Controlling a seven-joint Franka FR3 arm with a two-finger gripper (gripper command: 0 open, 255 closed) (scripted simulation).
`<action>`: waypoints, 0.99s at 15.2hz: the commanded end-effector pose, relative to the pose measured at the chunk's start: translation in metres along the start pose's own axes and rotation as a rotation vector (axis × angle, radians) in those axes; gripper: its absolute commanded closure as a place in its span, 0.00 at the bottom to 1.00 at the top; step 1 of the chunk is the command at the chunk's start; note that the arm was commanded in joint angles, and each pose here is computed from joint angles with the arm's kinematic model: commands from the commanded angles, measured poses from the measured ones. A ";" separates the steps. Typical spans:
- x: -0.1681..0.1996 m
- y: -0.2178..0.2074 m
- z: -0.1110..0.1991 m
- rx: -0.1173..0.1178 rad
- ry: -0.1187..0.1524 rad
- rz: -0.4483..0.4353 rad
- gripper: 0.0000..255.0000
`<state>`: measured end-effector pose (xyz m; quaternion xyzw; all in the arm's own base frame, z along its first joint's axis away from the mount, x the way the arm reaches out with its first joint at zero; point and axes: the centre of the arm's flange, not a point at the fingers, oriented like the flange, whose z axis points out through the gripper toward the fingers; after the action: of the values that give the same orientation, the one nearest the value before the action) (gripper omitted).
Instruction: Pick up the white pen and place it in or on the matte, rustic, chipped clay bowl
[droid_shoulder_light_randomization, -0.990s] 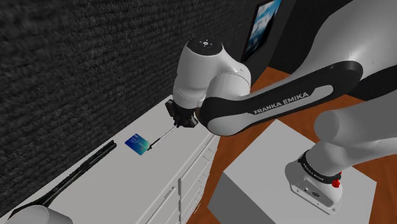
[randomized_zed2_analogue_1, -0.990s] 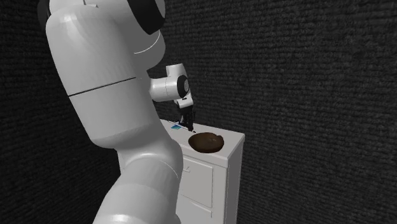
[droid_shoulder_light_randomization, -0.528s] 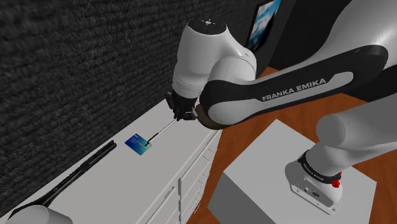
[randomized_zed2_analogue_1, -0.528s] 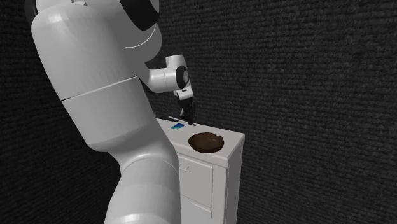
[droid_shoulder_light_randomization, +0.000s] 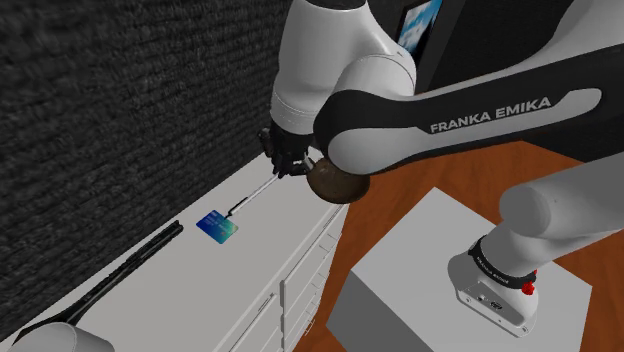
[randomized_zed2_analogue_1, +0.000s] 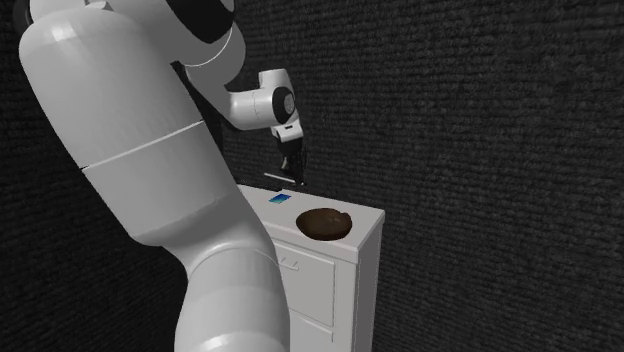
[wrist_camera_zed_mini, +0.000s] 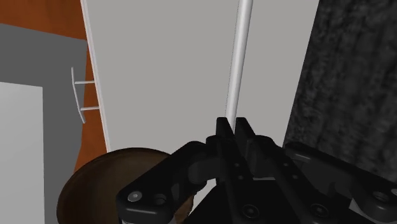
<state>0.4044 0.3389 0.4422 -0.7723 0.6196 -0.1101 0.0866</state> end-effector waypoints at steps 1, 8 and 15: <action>0.001 -0.004 -0.010 0.000 0.000 0.000 1.00; 0.061 0.020 -0.026 0.000 0.000 0.000 1.00; 0.145 0.056 -0.039 0.000 0.000 0.000 1.00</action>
<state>0.3777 0.1994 0.4727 -0.7718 0.6202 -0.1109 0.0859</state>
